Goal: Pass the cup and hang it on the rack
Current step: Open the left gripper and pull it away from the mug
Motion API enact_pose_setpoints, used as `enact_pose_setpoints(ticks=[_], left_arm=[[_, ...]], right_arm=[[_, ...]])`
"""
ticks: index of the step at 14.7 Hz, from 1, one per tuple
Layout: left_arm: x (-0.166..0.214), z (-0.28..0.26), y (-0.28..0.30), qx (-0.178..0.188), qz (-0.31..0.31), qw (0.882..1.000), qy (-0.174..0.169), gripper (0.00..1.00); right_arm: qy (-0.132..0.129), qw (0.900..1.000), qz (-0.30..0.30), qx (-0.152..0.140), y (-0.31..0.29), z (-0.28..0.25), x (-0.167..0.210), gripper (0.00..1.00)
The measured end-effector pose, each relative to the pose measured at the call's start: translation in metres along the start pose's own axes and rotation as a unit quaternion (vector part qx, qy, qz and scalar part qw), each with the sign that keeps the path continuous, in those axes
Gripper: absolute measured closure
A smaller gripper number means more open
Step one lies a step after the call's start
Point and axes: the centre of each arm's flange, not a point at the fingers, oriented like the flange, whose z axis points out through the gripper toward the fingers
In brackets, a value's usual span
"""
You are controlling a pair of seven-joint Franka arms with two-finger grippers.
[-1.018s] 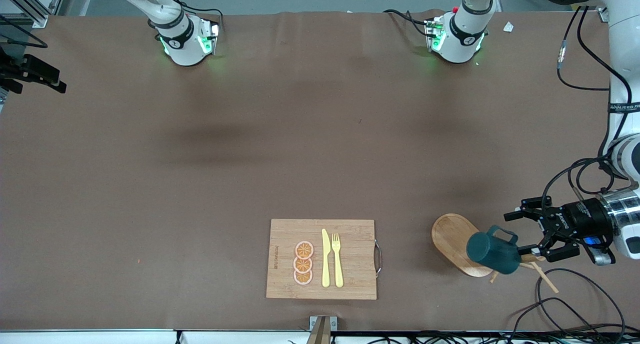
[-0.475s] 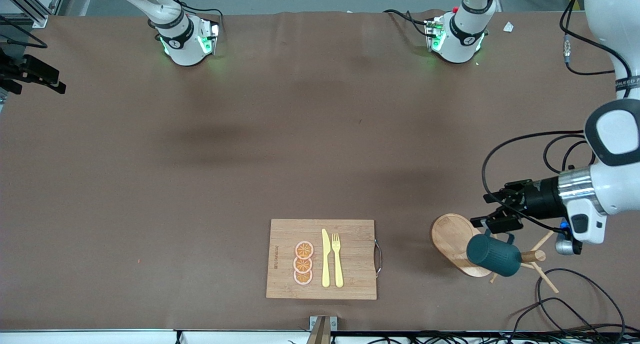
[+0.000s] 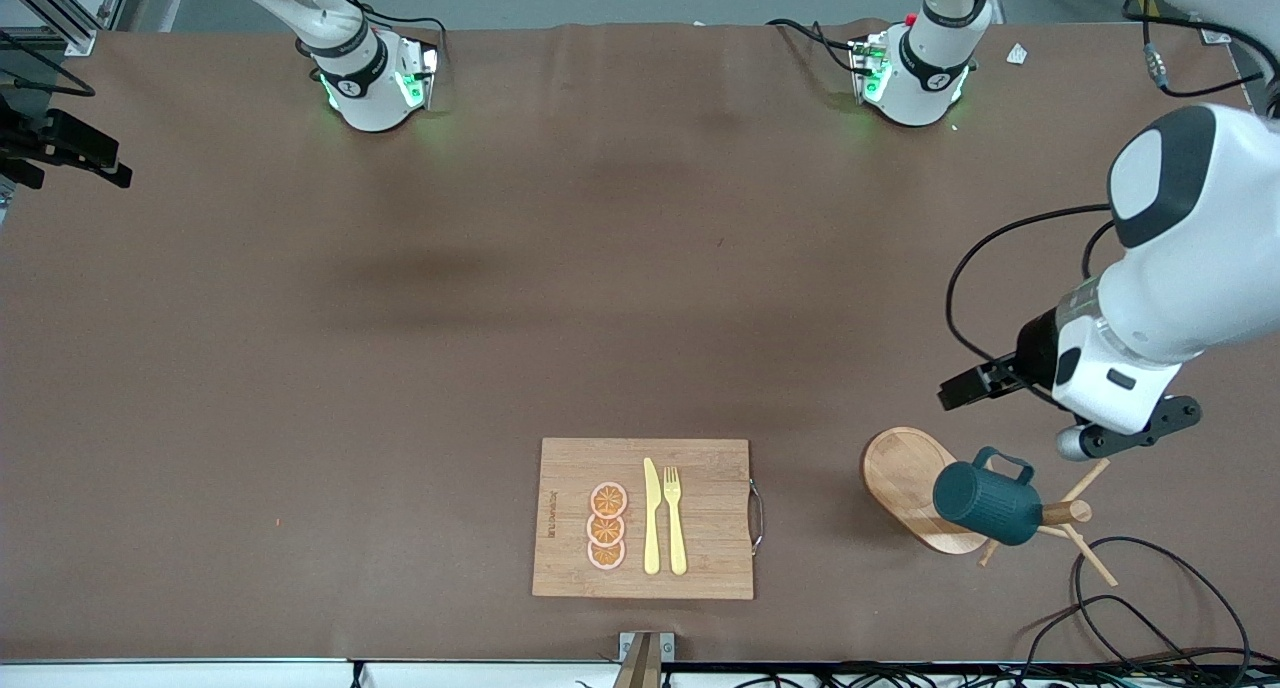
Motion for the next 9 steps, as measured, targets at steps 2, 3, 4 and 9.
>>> enact_pose_setpoints(ticks=[2, 3, 4, 9], left_arm=[[-0.007, -0.023, -0.015, 0.047, 0.047, 0.998, 0.012, 0.0], [-0.012, -0.036, -0.018, 0.06, 0.059, 0.996, 0.019, 0.0], [-0.018, -0.05, -0.019, 0.067, 0.068, 0.995, 0.025, 0.0], [-0.059, -0.094, -0.028, 0.087, 0.076, 0.993, -0.012, 0.0]], right_arm=[[0.0, 1.0, 0.0, 0.0, 0.0, 0.0, 0.0, 0.0], [0.0, 1.0, 0.0, 0.0, 0.0, 0.0, 0.0, 0.0], [0.0, 1.0, 0.0, 0.0, 0.0, 0.0, 0.0, 0.0], [0.0, 1.0, 0.0, 0.0, 0.0, 0.0, 0.0, 0.0]])
